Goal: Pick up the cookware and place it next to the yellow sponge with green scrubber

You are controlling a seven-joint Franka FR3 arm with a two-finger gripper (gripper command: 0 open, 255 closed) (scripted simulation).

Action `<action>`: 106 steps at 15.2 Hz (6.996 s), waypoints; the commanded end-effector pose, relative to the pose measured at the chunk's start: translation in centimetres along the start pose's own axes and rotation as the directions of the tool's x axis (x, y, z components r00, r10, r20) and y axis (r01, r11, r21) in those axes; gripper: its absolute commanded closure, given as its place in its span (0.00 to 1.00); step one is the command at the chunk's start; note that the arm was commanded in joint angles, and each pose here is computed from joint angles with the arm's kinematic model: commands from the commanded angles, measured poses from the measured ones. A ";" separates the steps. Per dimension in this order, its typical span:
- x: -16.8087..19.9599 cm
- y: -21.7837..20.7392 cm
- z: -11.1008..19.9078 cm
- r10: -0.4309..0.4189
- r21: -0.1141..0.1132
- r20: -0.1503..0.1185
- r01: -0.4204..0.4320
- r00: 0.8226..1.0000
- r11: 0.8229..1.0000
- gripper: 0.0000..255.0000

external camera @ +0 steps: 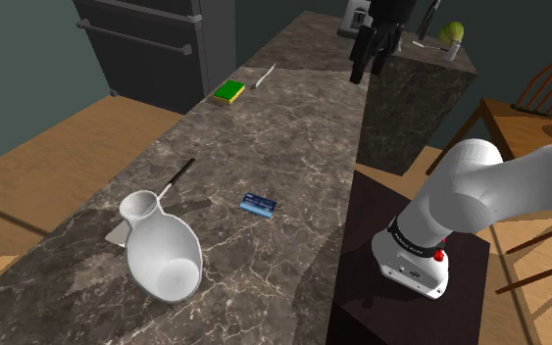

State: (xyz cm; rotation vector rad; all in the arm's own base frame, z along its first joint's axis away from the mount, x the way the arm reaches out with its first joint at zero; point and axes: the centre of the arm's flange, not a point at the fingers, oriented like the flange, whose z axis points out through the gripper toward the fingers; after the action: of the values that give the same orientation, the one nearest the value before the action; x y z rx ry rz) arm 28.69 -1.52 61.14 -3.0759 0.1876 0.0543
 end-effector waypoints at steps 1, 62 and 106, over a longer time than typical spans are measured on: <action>0.0 0.0 0.0 0.000 0.000 0.000 0.000 1.000 1.000 0.00; 22.9 -41.9 28.9 0.900 0.012 -0.134 -0.908 0.414 0.419 1.00; 31.2 -18.9 17.7 0.900 0.012 -0.134 -0.908 0.414 0.419 1.00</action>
State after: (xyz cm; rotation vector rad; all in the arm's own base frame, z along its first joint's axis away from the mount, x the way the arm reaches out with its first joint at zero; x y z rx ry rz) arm 61.36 16.00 43.43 -2.5675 1.8753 -0.0858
